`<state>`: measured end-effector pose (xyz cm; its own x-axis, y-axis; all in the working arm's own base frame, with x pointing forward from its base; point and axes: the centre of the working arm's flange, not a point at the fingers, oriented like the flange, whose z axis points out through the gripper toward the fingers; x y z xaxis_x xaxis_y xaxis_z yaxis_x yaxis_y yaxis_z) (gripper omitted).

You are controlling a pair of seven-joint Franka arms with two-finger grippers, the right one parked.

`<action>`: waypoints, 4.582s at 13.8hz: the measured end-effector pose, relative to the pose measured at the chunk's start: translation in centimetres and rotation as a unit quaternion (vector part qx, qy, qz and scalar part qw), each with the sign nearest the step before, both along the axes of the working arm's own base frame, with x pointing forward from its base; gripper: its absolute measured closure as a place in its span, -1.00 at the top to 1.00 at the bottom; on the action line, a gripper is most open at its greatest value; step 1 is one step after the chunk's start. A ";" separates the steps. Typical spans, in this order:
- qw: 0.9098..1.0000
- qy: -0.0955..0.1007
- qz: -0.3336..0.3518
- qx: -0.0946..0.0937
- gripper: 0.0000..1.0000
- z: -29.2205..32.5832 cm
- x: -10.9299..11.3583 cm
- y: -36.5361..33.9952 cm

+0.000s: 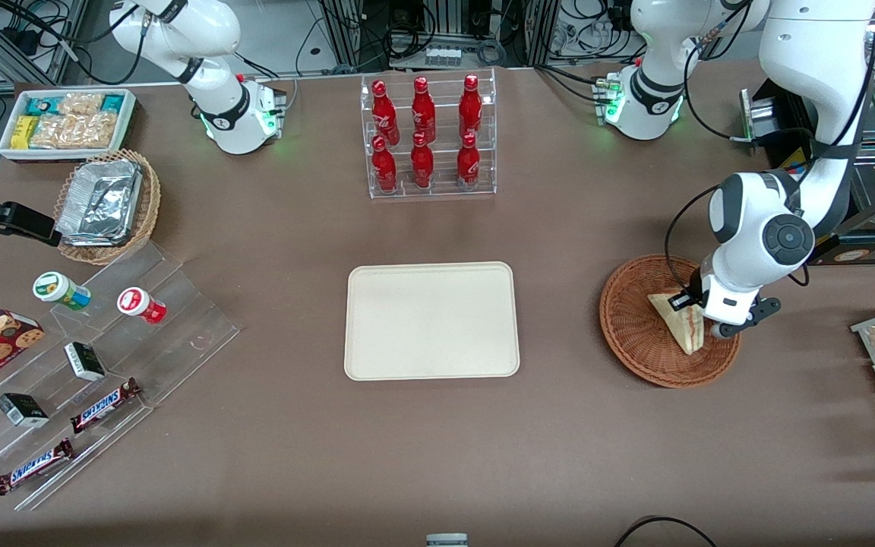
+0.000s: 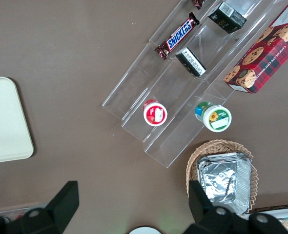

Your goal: Place sandwich from basket to tray

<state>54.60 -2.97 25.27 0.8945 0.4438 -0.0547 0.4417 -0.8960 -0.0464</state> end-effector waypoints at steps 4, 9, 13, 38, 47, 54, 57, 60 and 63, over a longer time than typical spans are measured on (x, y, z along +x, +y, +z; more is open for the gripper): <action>1.000 0.008 -0.008 0.001 -0.66 2.5 0.9 -0.8; 0.997 0.017 -0.081 0.006 -0.66 7.4 -0.1 -8.7; 0.986 0.022 -0.167 0.009 -0.66 9.4 -2.3 -18.8; 0.973 -0.003 -0.226 0.038 -0.66 -2.1 -3.7 -46.2; 0.976 -0.006 -0.213 0.038 0.80 -2.1 -3.6 -46.2; 0.978 0.001 -0.200 0.051 1.00 1.1 -2.2 -46.0; 0.982 -0.010 -0.180 0.050 1.00 5.2 -0.7 -44.8; 0.989 -0.016 -0.137 0.052 1.00 8.9 1.0 -42.1; 0.995 -0.023 -0.088 0.043 1.00 12.5 4.3 -36.4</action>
<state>58.90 -39.37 37.78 0.9595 0.2811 0.0190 0.2814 -0.9532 -0.1101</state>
